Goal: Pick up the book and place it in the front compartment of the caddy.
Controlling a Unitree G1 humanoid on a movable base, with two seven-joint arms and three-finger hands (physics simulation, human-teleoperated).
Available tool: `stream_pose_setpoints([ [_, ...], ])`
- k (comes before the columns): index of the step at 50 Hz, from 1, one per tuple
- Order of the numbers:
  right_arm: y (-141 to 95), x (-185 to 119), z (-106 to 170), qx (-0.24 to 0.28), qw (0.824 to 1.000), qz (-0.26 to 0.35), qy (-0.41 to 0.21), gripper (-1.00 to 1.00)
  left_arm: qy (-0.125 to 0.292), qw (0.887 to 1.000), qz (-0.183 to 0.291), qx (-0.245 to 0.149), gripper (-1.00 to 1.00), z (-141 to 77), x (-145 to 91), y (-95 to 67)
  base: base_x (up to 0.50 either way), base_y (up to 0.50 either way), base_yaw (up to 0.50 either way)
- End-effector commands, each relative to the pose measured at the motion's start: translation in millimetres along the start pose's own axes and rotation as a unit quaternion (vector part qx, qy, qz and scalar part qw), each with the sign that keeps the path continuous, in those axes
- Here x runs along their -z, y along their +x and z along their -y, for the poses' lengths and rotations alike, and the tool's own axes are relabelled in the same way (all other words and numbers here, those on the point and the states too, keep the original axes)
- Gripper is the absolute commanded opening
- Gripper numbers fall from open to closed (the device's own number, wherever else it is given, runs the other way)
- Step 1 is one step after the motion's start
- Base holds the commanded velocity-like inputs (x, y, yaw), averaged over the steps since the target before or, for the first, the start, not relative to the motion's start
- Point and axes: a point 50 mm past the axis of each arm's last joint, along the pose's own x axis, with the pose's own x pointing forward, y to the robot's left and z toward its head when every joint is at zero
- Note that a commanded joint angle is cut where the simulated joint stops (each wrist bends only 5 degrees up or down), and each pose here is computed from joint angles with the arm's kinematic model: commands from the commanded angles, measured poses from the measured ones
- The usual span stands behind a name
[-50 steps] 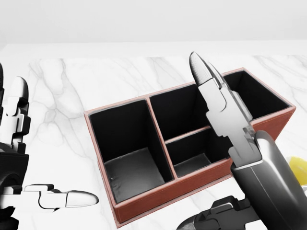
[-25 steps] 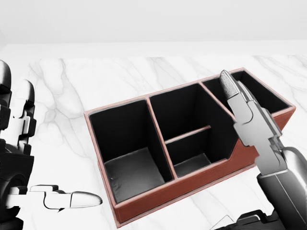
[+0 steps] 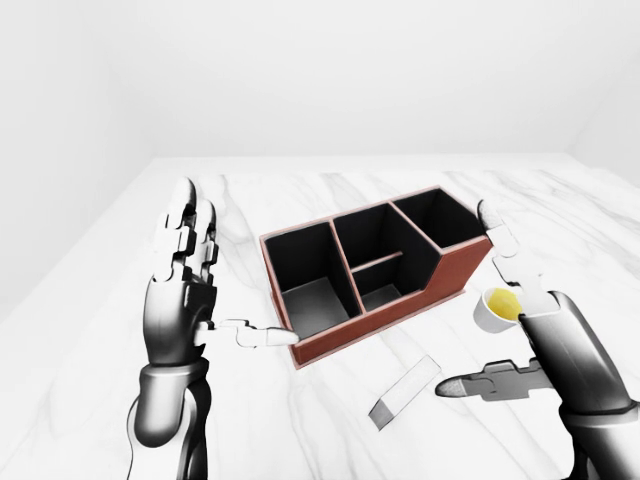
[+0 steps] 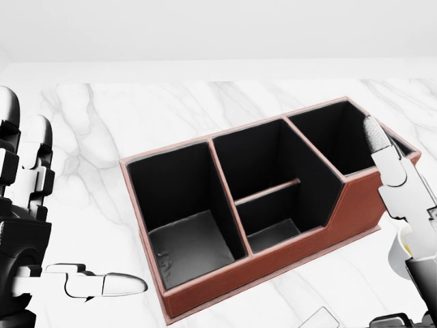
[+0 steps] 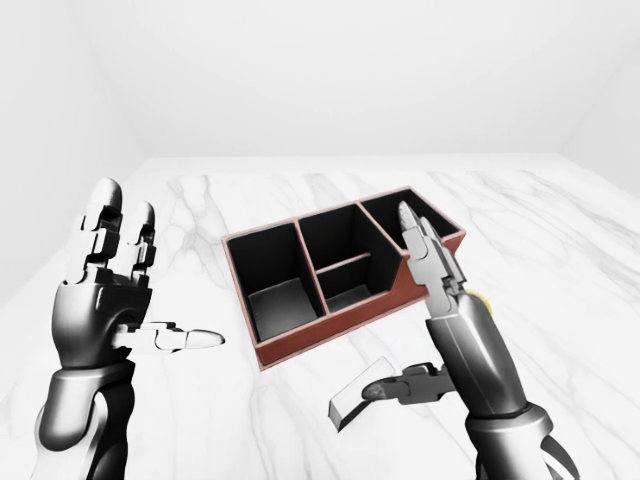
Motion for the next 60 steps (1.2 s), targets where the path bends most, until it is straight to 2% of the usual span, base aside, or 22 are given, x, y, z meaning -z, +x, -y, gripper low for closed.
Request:
stream_pose_setpoints([
  [1, -7.1, 2.2, -0.4, -0.019, 1.0, -0.005, -0.015, 1.0, 0.0, 1.0, 0.001, 0.0, 1.0, -0.3, -0.3, -0.1, 0.0, 0.0, 0.0],
  [11, -12.3, 8.2, -13.0, -0.061, 0.998, 0.001, -0.034, 1.0, 0.0, 1.0, -0.002, 0.0, 1.0, 0.2, 0.7, -0.4, 0.0, 0.0, 0.0],
  [20, -23.0, 38.8, -26.2, -0.087, 0.993, -0.084, 0.005, 1.0, -0.001, 1.0, -0.001, 0.001, 1.0, 1.2, 0.4, 0.0, 0.0, 0.0, 0.0],
  [34, -32.7, 61.5, -41.0, -0.115, 0.982, -0.15, 0.025, 1.0, -0.002, 1.0, -0.001, 0.001, 1.0, 1.2, 0.4, 0.0, 0.0, 0.0, 0.0],
  [47, -42.4, 80.6, -56.5, -0.15, 0.967, -0.205, 0.034, 1.0, -0.002, 1.0, -0.005, 0.001, 1.0, 1.6, 1.9, -0.7, 0.0, 0.0, 0.0],
  [60, -38.9, 85.8, -63.0, -0.168, 0.963, -0.211, 0.018, 1.0, -0.003, 1.0, -0.004, 0.002, 1.0, 2.3, 1.6, -0.4, 0.0, 0.0, 0.0],
])
